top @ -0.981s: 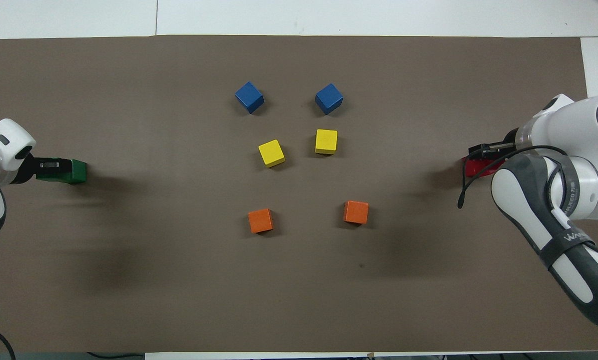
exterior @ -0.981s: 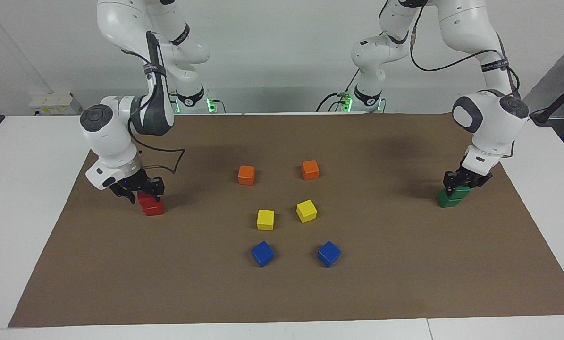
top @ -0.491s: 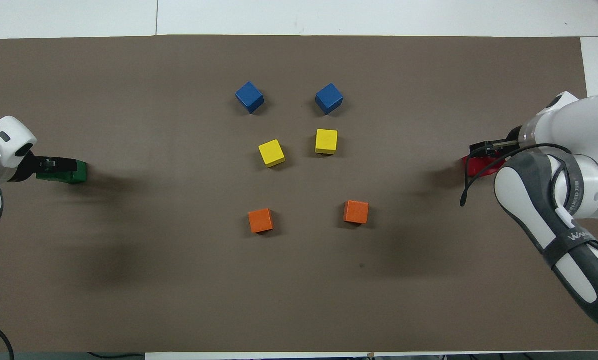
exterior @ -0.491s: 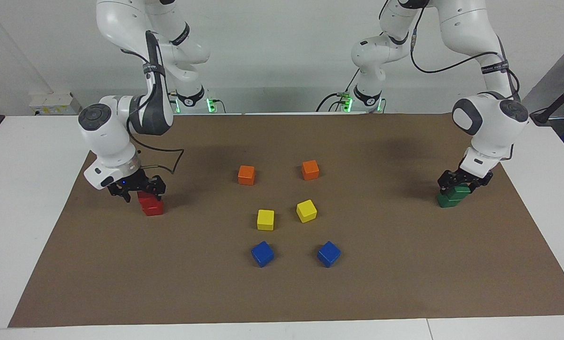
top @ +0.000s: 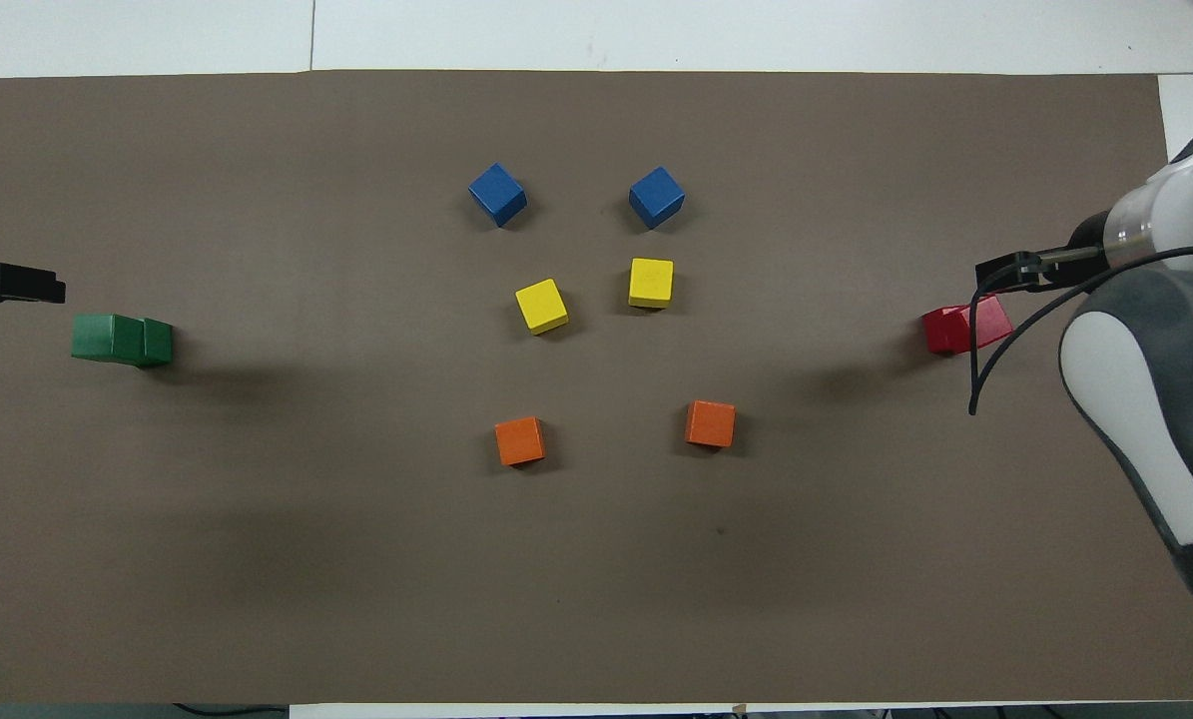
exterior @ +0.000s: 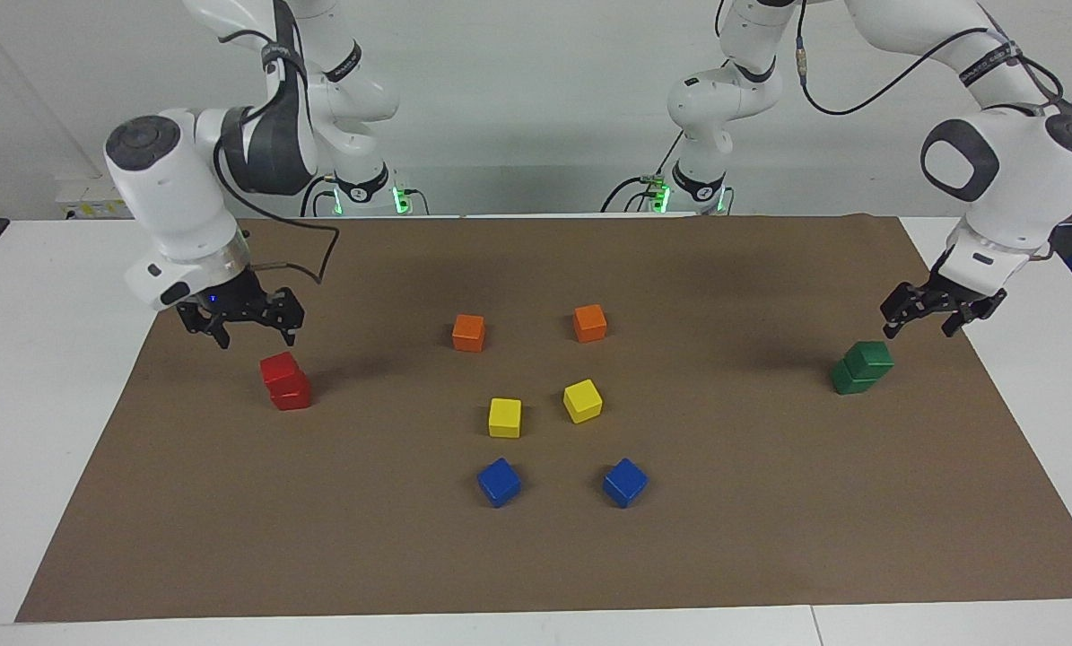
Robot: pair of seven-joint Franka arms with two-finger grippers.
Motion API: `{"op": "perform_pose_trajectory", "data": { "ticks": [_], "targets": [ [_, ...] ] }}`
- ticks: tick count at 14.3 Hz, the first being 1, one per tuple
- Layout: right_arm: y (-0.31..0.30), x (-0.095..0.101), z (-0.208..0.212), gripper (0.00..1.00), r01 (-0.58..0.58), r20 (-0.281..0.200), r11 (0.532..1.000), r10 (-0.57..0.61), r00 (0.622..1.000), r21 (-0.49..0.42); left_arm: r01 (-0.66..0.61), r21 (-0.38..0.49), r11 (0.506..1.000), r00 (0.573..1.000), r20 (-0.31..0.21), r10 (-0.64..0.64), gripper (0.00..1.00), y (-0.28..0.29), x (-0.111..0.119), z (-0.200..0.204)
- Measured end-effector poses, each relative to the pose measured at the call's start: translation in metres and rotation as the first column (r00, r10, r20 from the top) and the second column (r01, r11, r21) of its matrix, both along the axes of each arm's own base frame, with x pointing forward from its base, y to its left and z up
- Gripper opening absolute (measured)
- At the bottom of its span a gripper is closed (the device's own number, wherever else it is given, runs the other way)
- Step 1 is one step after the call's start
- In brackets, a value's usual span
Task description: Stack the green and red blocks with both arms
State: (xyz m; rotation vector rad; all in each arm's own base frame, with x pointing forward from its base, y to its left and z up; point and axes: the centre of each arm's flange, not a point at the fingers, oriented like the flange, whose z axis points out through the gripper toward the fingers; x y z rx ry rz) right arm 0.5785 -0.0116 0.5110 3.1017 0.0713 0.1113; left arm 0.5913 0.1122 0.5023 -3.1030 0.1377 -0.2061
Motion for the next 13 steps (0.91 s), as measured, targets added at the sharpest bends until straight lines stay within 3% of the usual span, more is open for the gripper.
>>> {"op": "perform_pose_trajectory", "data": {
  "ticks": [2,5,8,13],
  "targets": [
    [0.006,-0.019,0.04,1.0,0.011,0.002,0.999,-0.011,1.0,0.04,-0.006,0.003,1.0,1.0,0.027,0.006,1.0,-0.007,-0.009,0.031],
    [0.004,-0.036,0.084,1.0,0.026,-0.049,0.997,-0.023,0.999,0.074,-0.061,-0.013,0.998,0.998,0.012,0.061,1.0,-0.029,-0.019,0.078],
    [-0.001,-0.034,0.106,1.0,0.033,-0.1,0.997,-0.025,0.995,0.071,-0.064,-0.02,0.998,0.998,-0.024,0.064,1.0,-0.053,-0.024,0.108],
    [-0.006,-0.025,0.101,1.0,0.035,-0.118,0.998,-0.029,0.993,0.051,-0.05,-0.021,0.999,0.997,-0.067,0.048,1.0,-0.068,-0.034,0.123]
  ]
}}
